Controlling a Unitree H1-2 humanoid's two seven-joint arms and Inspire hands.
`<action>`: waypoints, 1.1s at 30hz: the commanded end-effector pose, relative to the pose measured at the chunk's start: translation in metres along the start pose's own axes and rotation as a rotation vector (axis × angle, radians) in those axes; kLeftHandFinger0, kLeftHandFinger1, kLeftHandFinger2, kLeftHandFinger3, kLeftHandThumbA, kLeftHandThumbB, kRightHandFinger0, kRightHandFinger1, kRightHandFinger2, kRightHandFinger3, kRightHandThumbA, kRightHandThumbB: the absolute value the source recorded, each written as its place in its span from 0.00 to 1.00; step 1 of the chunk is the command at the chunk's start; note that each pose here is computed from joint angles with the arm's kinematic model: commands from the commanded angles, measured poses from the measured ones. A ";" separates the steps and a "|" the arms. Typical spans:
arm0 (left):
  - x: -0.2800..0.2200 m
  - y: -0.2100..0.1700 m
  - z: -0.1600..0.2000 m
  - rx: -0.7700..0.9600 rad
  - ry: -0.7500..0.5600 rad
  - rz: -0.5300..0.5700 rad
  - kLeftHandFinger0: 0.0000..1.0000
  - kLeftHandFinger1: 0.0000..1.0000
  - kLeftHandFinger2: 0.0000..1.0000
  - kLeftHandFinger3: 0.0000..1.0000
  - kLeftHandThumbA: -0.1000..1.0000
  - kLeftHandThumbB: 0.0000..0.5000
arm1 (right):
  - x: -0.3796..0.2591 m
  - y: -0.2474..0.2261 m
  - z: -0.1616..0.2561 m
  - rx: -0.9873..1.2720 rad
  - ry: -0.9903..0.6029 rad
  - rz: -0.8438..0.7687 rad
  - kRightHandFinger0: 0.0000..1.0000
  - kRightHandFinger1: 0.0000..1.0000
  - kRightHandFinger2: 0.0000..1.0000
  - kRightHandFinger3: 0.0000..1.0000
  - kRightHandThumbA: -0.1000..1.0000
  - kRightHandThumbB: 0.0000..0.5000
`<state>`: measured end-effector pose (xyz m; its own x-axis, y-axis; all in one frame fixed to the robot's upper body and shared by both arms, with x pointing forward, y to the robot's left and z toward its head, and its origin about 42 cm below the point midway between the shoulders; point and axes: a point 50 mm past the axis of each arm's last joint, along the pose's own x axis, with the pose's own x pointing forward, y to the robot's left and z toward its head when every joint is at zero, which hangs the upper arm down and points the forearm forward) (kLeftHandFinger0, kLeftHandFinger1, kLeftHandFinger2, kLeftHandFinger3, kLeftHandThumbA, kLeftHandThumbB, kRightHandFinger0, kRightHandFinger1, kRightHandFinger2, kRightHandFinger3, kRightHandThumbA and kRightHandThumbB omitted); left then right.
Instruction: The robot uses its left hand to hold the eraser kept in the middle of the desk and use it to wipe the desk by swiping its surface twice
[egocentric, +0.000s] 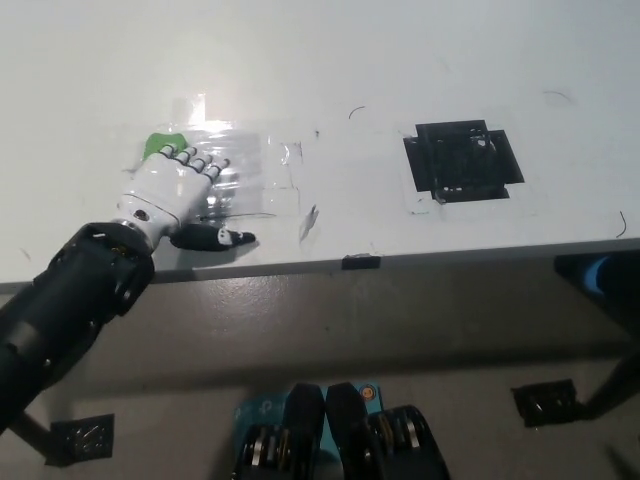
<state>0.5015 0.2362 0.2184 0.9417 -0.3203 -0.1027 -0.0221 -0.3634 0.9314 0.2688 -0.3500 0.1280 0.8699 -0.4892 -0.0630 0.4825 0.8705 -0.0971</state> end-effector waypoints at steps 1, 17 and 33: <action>0.003 0.021 -0.014 -0.049 -0.006 0.049 1.00 1.00 1.00 1.00 1.00 0.96 | 0.003 0.001 0.017 0.005 -0.065 -0.001 0.93 0.92 0.87 0.87 1.00 0.16; 0.000 -0.002 -0.037 0.017 0.037 -0.008 1.00 1.00 1.00 1.00 1.00 1.00 | -0.002 -0.006 0.012 -0.008 -0.061 -0.010 0.95 0.93 0.88 0.89 1.00 0.14; -0.033 -0.086 0.059 -1.157 0.153 0.088 1.00 1.00 1.00 1.00 1.00 0.92 | -0.001 -0.010 0.016 -0.005 -0.079 -0.018 0.95 0.92 0.86 0.89 1.00 0.13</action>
<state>0.4945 0.2492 0.1823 0.9737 -0.2161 -0.0716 0.0901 0.0766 0.9930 0.2649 -0.3508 0.1251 0.8691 -0.4894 -0.0722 0.4812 0.8701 -0.1064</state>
